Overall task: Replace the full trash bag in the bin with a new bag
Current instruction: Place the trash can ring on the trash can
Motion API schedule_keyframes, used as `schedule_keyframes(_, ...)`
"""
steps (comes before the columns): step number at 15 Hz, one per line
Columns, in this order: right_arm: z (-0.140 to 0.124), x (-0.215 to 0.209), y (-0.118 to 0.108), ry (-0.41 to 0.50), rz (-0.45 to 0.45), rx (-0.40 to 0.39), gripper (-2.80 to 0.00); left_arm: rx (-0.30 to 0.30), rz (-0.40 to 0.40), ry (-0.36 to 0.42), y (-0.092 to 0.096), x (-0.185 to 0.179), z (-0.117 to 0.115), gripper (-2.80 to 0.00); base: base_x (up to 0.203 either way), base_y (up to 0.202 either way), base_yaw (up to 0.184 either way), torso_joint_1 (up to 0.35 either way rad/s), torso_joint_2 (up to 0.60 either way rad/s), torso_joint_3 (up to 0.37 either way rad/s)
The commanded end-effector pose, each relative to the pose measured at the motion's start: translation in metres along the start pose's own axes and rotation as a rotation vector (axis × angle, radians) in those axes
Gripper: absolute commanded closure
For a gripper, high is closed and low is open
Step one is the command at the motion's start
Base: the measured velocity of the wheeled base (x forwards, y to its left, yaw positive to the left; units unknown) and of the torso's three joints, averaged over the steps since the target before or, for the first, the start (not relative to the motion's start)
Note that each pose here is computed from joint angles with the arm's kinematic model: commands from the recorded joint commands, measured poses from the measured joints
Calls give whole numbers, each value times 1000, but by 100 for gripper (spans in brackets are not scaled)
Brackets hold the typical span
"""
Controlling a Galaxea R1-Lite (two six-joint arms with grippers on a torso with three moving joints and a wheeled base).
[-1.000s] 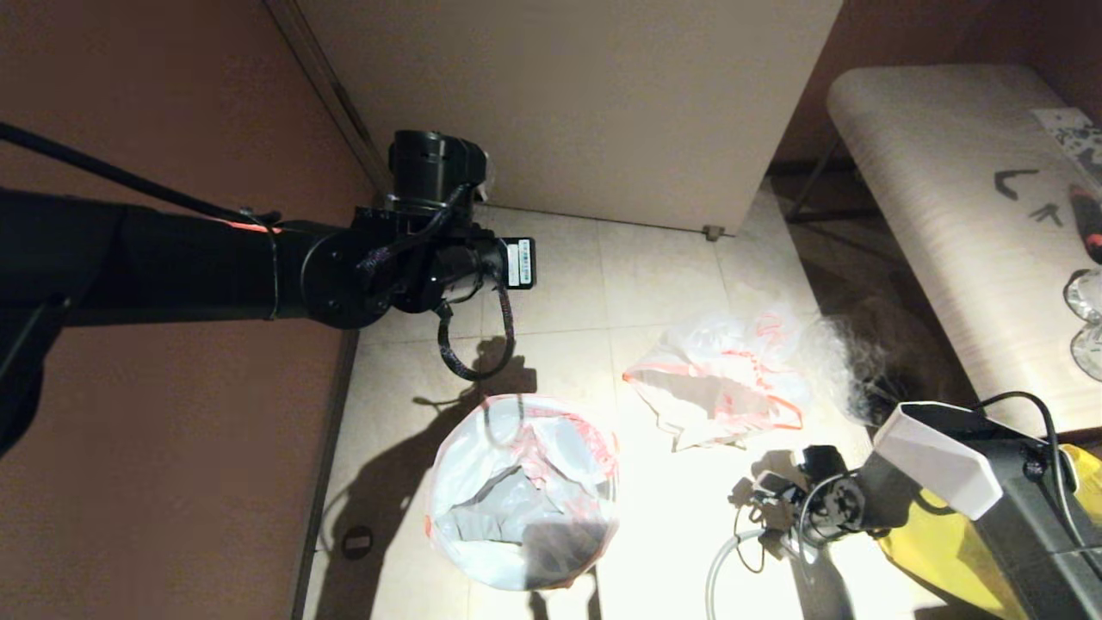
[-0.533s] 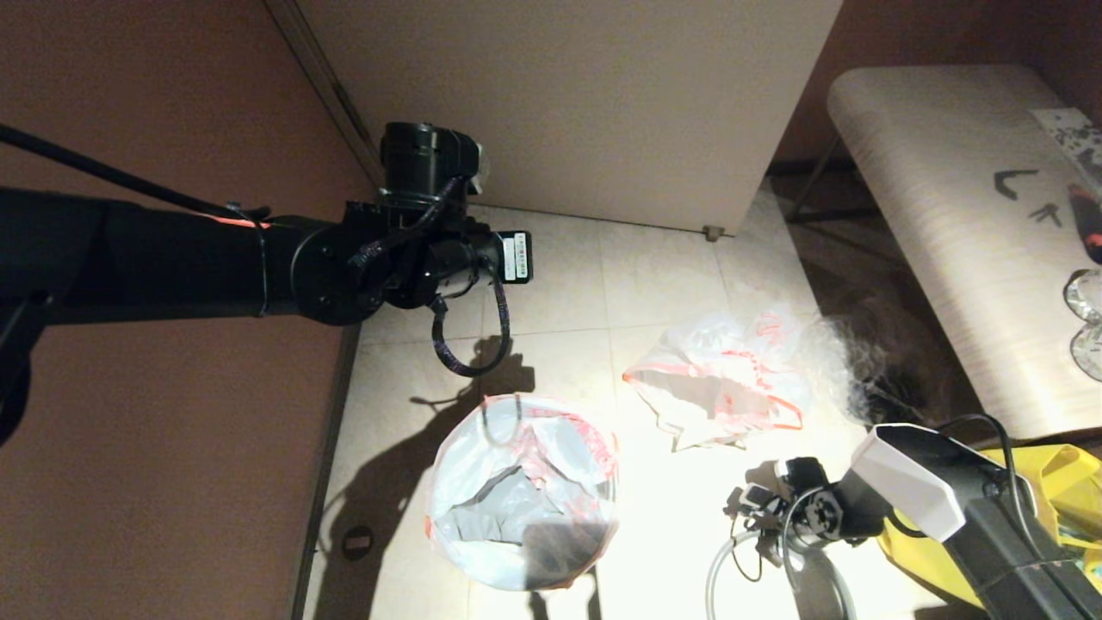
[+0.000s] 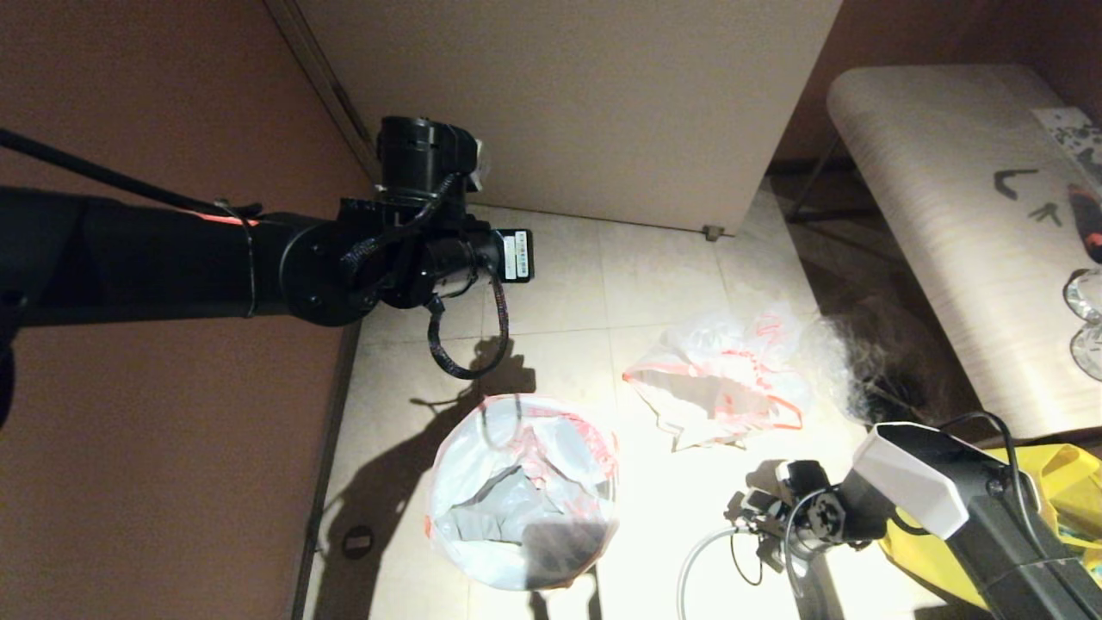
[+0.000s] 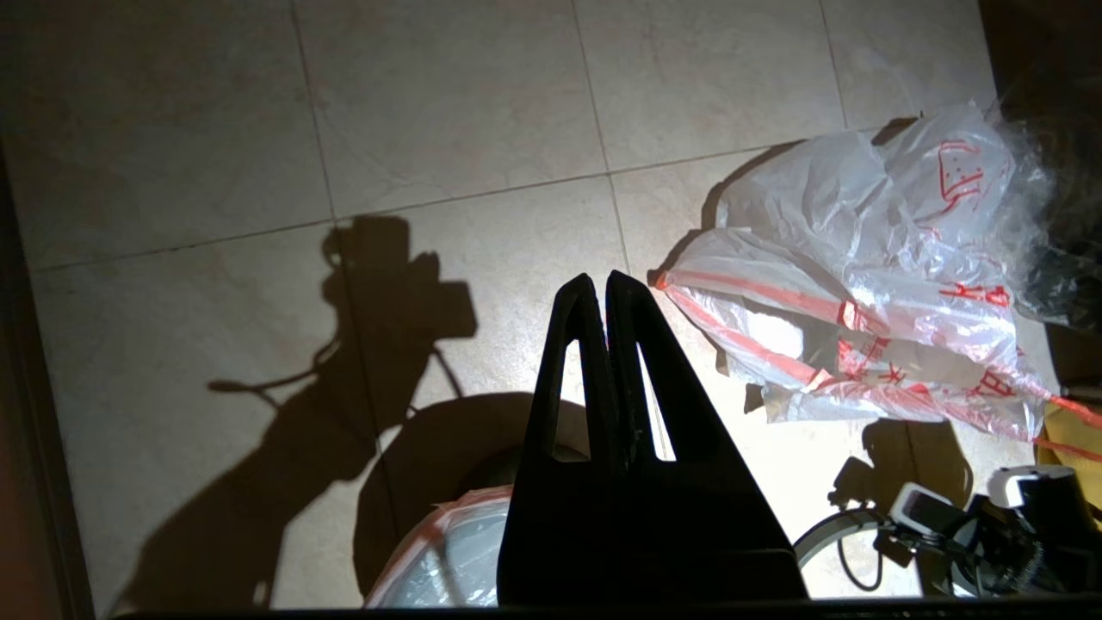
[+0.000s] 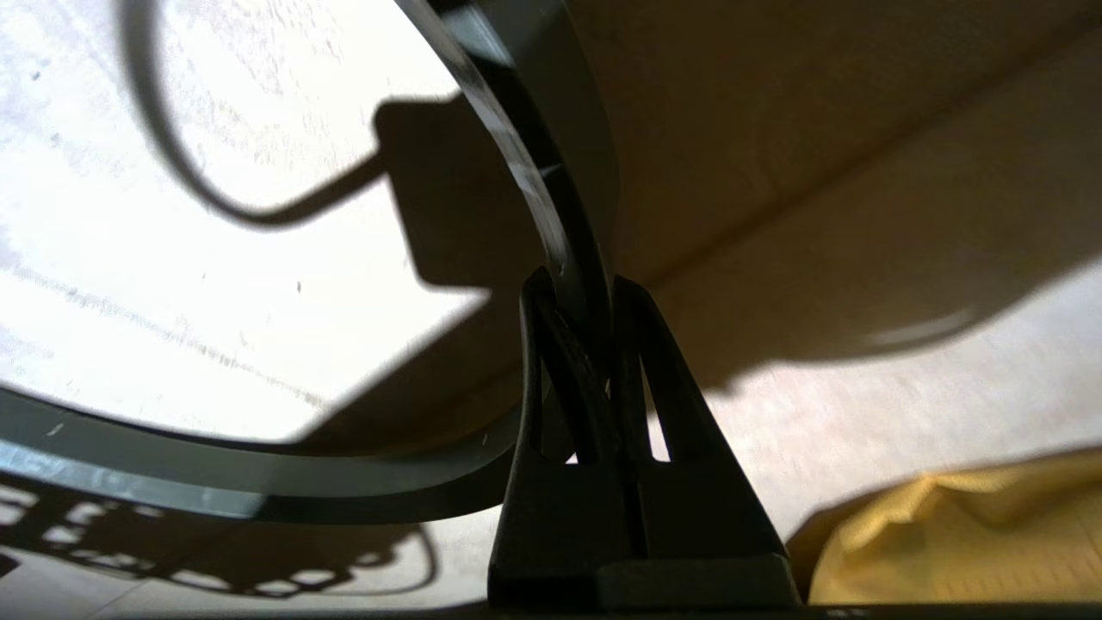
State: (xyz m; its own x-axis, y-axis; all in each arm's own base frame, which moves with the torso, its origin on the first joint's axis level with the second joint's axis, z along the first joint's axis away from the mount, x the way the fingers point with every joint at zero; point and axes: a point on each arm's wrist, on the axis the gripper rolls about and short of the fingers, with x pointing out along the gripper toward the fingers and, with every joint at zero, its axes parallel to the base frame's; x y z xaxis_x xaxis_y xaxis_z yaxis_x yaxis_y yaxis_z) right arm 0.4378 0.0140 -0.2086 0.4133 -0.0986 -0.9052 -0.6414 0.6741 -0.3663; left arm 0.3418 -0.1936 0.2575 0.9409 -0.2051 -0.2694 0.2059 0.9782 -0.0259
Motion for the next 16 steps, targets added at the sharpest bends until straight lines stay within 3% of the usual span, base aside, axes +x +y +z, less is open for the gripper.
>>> schedule_keyframes(1, 6, -29, -10, -15, -16, 8, 0, -5, -7, -17, 0, -10, 5, 0, 0, 0, 0, 0, 0, 0)
schedule_keyframes(4, 17, -81, -30, -71, -68, 69, 0, -1, -26, -21, -4, -22, 7, 0, 0, 0, 0, 0, 0, 0)
schedule_keyframes(8, 31, -174, -69, -155, -217, 261, 0, 65, -44, 34, 0, -50, 7, 0, 0, 0, 0, 0, 0, 0)
schedule_keyframes(10, 30, -233, -82, -183, -260, 318, 0, 76, -47, 52, -1, -53, 6, 0, 0, 0, 0, 0, 0, 0)
schedule_keyframes(13, 30, -318, -88, -260, -215, 416, 0, 73, -49, 42, 1, -59, 9, 0, 0, 0, 0, 0, 0, 0)
schedule_keyframes(16, 48, -394, -107, -432, -107, 552, 0, 72, -77, 31, -4, -67, 10, 0, 0, 0, 0, 0, 0, 0)
